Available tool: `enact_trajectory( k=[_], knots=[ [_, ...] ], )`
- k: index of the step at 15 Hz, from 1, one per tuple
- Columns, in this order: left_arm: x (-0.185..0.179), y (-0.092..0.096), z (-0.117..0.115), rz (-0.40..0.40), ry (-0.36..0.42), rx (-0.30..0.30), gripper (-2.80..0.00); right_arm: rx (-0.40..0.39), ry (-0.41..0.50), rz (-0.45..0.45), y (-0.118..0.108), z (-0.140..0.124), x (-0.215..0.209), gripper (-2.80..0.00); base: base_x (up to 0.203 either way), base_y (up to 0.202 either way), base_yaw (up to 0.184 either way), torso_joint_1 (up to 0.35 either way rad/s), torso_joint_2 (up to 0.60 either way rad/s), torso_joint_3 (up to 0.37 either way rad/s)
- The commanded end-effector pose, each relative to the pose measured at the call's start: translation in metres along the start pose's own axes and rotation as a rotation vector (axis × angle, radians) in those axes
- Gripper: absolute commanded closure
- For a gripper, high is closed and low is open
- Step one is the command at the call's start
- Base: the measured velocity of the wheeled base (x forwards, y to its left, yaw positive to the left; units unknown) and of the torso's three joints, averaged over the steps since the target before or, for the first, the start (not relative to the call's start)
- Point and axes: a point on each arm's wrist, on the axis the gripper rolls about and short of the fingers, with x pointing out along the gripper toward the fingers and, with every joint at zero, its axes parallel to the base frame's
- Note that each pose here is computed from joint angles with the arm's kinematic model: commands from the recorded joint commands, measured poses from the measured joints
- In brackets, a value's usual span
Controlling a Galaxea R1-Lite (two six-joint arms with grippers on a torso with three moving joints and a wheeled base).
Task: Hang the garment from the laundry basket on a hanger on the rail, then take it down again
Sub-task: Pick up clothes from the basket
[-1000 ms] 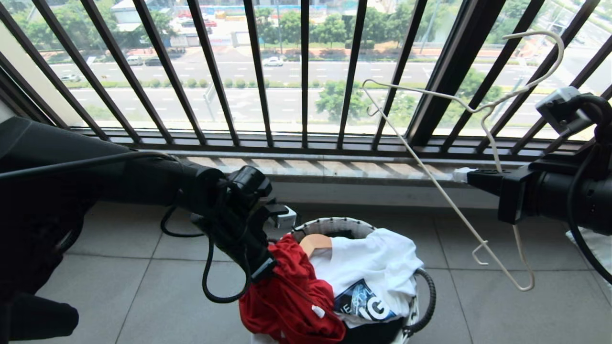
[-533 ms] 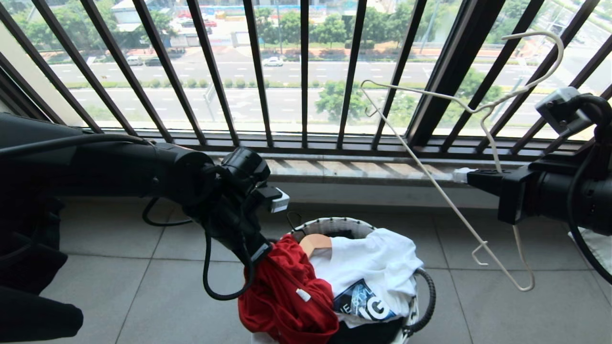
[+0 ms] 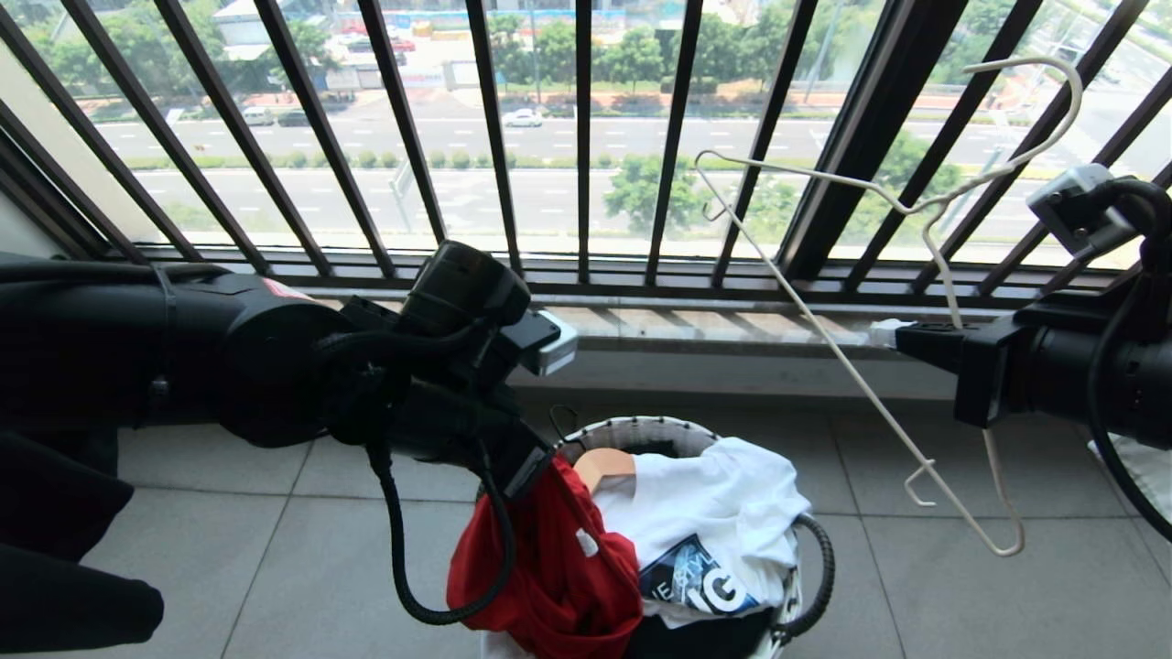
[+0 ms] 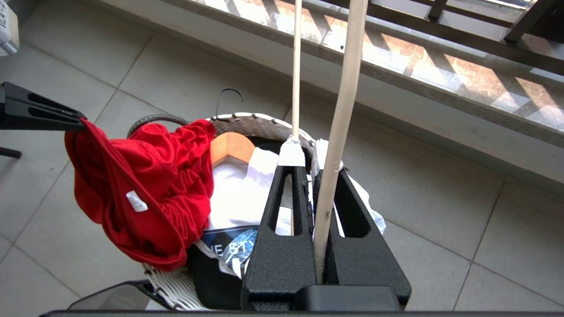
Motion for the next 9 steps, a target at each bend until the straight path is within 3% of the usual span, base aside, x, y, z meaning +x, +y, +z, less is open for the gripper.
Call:
enact_trajectory(
  k=[1,4,9],
  knots=[
    [-0.021,-0.015,0.0,0.062,-0.042,0.031,0.0,-0.001,-0.004,0.001,0.0,0.001,0.0,0.0,0.0,0.0,0.0,0.0,0.0,0.0],
    [0.003,-0.021,-0.001,0.208,-0.037,0.032,0.0,-0.001,-0.002,0.001,0.0,0.0,0.0,0.0,0.0,0.0,0.0,0.0,0.0,0.0],
    [0.039,-0.029,-0.015,0.206,0.07,0.098,0.0,0.0,-0.002,-0.003,-0.001,0.0,-0.001,0.0,0.0,0.0,0.0,0.0,0.0,0.0]
  ],
)
